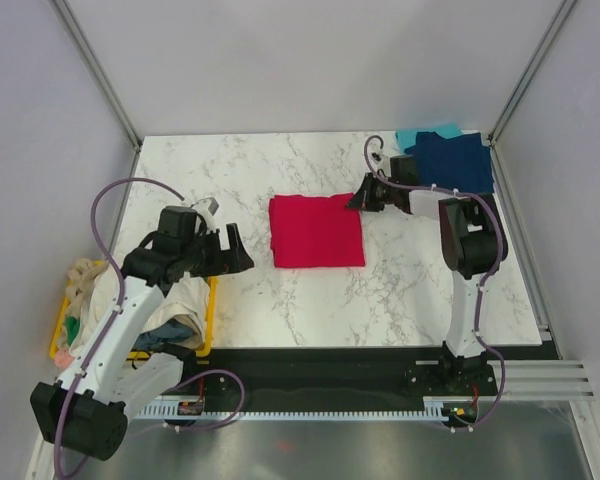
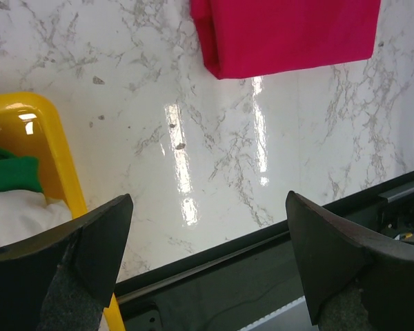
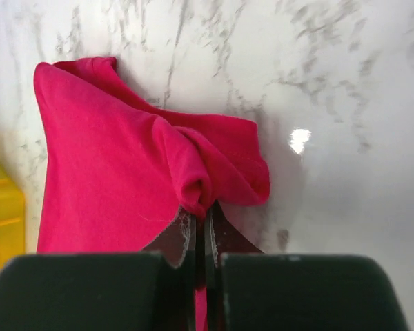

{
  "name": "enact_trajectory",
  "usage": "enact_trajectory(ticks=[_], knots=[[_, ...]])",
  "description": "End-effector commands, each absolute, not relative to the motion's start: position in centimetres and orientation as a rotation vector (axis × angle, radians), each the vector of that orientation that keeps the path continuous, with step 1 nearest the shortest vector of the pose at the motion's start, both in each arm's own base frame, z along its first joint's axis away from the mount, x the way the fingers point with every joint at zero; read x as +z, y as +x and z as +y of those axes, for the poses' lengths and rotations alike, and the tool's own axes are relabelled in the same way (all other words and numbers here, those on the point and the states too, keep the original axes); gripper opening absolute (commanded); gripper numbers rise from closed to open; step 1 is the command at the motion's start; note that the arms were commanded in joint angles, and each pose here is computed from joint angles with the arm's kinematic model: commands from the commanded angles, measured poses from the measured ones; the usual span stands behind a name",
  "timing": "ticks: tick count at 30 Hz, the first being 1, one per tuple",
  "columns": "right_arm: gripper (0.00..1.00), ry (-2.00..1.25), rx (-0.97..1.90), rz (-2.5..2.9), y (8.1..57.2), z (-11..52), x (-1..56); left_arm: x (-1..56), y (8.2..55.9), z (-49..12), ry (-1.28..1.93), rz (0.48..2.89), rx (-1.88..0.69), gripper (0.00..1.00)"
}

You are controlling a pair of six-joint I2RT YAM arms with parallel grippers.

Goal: Fold and stack the t-shirts
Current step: Neatly place the folded tshirt to the corner

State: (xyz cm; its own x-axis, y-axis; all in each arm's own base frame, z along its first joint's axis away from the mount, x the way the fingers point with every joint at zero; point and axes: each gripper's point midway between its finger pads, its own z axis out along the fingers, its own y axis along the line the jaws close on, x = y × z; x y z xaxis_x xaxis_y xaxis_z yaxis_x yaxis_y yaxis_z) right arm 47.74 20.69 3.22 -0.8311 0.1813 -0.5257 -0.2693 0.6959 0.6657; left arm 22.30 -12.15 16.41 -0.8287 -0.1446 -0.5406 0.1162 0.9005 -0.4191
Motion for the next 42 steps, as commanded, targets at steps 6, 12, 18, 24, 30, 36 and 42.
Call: enact_trajectory(ticks=[6, 12, 18, 24, 30, 36, 42], knots=[[0.00, -0.104, 0.441, 2.175, 51.4, 9.1, 17.3, 18.3, 23.4, -11.2, -0.014, 2.320, -0.545, 1.00], [0.00, -0.129, 0.192, 2.024, 52.4, 4.5, 24.5, 18.0, 23.4, -11.2, -0.015, 2.325, -0.542, 0.97], [0.00, -0.159, 0.098, 1.959, 54.0, 2.4, 27.9, 18.1, 23.4, -11.3, -0.013, 2.317, -0.547, 0.93], [0.00, -0.145, 0.030, 1.929, 55.3, -0.2, 30.1, 18.0, 23.4, -11.3, -0.012, 2.322, -0.549, 0.92], [0.00, -0.130, 0.023, 1.896, 56.2, -1.7, 31.8, 17.9, 23.5, -11.3, -0.013, 2.324, -0.547, 0.91], [0.00, -0.107, 0.037, 1.887, 57.6, -3.6, 31.8, 17.7, 23.5, -11.3, -0.014, 2.331, -0.546, 0.91], [0.00, -0.070, 0.051, 1.884, 59.1, -5.7, 31.2, 17.6, 23.6, -11.3, -0.016, 2.337, -0.541, 0.91]])
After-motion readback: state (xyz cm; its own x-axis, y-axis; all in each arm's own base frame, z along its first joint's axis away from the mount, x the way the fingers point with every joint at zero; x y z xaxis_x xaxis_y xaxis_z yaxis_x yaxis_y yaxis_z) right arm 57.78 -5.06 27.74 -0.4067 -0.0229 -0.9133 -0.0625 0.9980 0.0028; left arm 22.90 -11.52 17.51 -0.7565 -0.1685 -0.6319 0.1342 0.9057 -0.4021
